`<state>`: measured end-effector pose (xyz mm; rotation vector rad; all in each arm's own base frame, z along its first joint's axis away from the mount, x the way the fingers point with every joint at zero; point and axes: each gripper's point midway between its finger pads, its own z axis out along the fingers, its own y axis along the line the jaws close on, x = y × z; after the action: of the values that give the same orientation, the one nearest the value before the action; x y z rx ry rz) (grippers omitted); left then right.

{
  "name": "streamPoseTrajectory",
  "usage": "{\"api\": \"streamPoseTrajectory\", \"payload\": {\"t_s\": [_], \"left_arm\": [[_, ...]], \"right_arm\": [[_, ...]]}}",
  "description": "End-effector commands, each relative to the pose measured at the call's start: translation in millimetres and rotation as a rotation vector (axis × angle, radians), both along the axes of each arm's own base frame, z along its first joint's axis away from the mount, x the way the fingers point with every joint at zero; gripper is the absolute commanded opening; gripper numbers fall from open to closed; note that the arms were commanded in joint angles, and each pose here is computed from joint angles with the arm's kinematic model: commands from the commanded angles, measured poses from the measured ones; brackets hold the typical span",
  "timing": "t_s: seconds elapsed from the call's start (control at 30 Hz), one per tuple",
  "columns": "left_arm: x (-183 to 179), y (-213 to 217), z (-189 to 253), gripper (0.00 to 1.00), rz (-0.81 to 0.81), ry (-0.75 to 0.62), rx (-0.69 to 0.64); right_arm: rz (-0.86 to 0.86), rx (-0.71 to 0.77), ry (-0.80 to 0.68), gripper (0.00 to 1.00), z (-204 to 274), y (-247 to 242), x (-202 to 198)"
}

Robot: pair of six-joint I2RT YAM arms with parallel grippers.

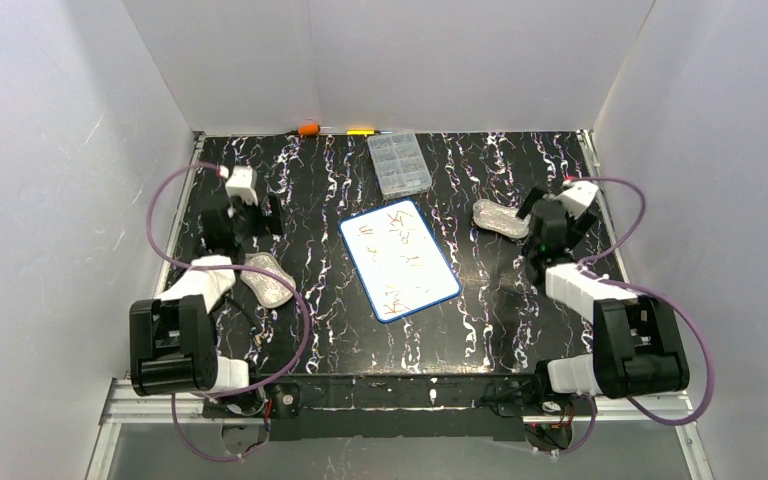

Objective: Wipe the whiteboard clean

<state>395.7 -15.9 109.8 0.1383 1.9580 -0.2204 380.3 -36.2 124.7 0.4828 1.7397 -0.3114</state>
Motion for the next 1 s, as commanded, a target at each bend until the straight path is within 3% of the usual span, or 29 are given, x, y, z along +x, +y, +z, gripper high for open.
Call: {"api": "streamPoseTrajectory", "payload": {"t_s": [0.0, 0.13, 0.27, 0.33, 0.4, 0.83, 0.97], "left_arm": [[-26.5, 6.6, 15.5, 0.99, 0.005, 0.230, 0.038], [-33.7, 6.2, 28.6, 0.99, 0.019, 0.329, 0.015], [-41.8, -6.7, 37.7, 0.99, -0.036, 0.375, -0.034], [-47.3, -15.0, 40.8, 0.99, -0.083, 0.393, -0.053], [-51.3, -20.0, 41.6, 0.99, -0.110, 0.407, -0.051], [-62.5, -40.4, 13.8, 0.99, -0.204, 0.515, 0.157], [-58.1, -54.8, 3.3, 0.99, -0.256, 0.522, 0.267]], "right_arm": [[-0.307, 0.363, -0.052, 1.00, 9.2, -24.0, -10.9], [-0.034, 0.431, 0.007, 0.98, 12.9, 16.0, 15.7], [0.069, 0.348, 0.373, 0.83, -28.6, 56.1, 23.7], [0.054, 0.255, 0.472, 0.98, -36.9, 68.8, 17.8], [0.079, 0.227, 0.526, 0.99, -44.5, 81.6, 13.6], [0.399, 0.069, 0.552, 0.99, -60.8, 178.6, -13.9], [0.519, 0.135, 0.568, 0.98, -81.4, 207.8, -38.6]]}}
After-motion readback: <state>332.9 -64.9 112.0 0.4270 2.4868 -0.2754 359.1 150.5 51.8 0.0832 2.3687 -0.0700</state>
